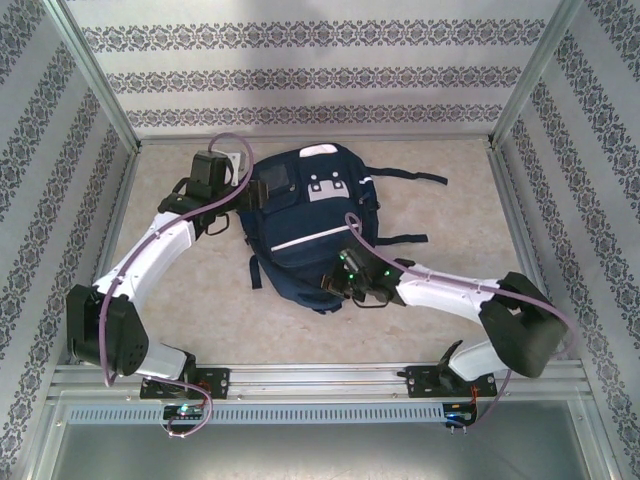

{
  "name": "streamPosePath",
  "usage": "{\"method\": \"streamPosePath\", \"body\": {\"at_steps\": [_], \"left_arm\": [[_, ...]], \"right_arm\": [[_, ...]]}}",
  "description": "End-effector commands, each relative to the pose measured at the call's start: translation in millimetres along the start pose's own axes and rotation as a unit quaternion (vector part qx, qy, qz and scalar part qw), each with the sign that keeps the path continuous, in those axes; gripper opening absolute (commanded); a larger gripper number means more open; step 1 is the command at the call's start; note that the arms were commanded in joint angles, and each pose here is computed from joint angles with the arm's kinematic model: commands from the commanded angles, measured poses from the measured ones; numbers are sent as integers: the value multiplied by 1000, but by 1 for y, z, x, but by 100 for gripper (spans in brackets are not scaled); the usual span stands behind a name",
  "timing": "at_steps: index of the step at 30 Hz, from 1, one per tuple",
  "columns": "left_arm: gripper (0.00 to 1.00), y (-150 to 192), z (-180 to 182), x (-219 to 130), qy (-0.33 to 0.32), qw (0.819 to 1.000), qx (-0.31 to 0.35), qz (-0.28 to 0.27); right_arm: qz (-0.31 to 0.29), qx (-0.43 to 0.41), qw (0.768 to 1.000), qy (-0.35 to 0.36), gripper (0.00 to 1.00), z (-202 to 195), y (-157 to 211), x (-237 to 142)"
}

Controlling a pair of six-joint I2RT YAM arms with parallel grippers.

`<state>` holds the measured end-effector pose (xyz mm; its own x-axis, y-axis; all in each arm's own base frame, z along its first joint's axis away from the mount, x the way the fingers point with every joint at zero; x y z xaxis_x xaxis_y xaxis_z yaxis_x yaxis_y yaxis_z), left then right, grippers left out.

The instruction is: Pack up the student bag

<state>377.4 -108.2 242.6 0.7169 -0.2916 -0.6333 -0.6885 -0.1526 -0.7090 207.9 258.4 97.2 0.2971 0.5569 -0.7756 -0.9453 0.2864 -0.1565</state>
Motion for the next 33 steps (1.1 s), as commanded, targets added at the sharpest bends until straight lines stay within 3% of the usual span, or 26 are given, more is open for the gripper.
{"method": "streamPosePath", "body": {"at_steps": [1,6,9,12,14,19,21,25,28,30,33], "left_arm": [[68,-1,6,-12,-15,1000,-9,-13],[68,3,7,-20,-15,1000,-9,-23],[69,4,9,-26,-20,999,-9,-28],[76,4,11,-31,-26,999,-12,-31],[100,5,13,-36,-31,999,-13,-37],[100,5,21,-50,-49,997,-27,-57],[99,4,19,-59,-39,996,-21,-75],[100,-5,17,-82,-33,990,-12,-137],[100,-7,34,-86,-89,979,11,-185],[100,5,51,-66,-137,971,79,-178],[100,30,73,-38,-146,965,126,-177]], "right_arm": [[-58,110,992,2,0,2,5,-2],[-60,110,992,-31,0,31,24,2],[-32,89,995,-37,7,56,33,14],[-19,91,995,-36,30,61,36,21],[-43,84,995,-27,44,56,34,13],[-119,-3,993,-24,71,60,19,-48],[-141,-98,984,-40,96,76,13,-82],[-240,-235,942,-19,98,81,-16,-162],[-358,-328,874,-6,98,80,-44,-207],[-438,-379,815,33,98,72,-64,-221],[-485,-436,751,102,98,56,-98,-227]]}}
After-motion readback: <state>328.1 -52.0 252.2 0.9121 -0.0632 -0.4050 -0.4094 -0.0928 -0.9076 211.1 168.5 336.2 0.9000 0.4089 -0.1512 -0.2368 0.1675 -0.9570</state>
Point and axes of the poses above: each hand's point on the last joint's axis, 136 mm out from that joint toward the fingers, its own x axis out along the fingers, its own z axis along the line the jaws close on, y = z × x, the point moved 4 cm from there along -x, back along the fingers, and after that the axes turned 3 degrees about -x, right-handed, at the moved point
